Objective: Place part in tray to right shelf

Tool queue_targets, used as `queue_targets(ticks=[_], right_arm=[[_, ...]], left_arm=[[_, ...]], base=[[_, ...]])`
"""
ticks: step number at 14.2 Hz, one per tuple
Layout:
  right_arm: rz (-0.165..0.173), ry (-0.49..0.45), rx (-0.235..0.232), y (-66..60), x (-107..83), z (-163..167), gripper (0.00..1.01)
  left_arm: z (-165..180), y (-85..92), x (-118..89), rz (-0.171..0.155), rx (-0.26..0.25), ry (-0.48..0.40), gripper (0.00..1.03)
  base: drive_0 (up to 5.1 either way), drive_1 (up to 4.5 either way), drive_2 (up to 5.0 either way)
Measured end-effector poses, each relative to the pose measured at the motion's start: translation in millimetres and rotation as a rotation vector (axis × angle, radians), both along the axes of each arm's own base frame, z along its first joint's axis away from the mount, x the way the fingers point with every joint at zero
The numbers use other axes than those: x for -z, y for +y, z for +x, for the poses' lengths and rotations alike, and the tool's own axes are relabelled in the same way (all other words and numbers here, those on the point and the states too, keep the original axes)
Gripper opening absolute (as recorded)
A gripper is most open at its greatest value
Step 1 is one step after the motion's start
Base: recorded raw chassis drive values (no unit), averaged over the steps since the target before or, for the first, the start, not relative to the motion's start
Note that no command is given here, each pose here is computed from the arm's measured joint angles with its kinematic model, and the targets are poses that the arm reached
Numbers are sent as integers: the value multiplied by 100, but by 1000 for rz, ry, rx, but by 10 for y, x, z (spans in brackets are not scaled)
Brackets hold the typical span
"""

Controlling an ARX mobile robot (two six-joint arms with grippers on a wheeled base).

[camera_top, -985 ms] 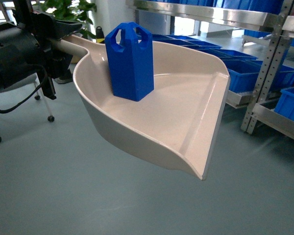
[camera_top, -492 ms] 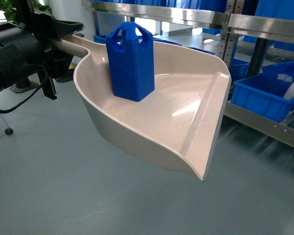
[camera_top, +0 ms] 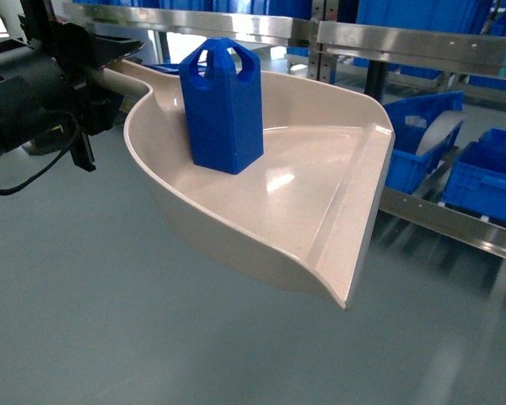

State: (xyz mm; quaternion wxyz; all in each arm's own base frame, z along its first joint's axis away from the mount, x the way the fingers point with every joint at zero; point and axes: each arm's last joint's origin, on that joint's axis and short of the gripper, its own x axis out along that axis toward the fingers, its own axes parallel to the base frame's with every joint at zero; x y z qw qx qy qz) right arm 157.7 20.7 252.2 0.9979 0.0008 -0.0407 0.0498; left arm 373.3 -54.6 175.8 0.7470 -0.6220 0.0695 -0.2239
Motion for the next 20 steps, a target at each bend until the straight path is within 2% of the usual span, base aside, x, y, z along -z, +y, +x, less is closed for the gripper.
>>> queue_targets(ticks=[20], right_arm=[[0,0,0,0,1,1,98]], left_arm=[[0,3,0,0,-1,0,12]], base=[[-161,-161,-161]])
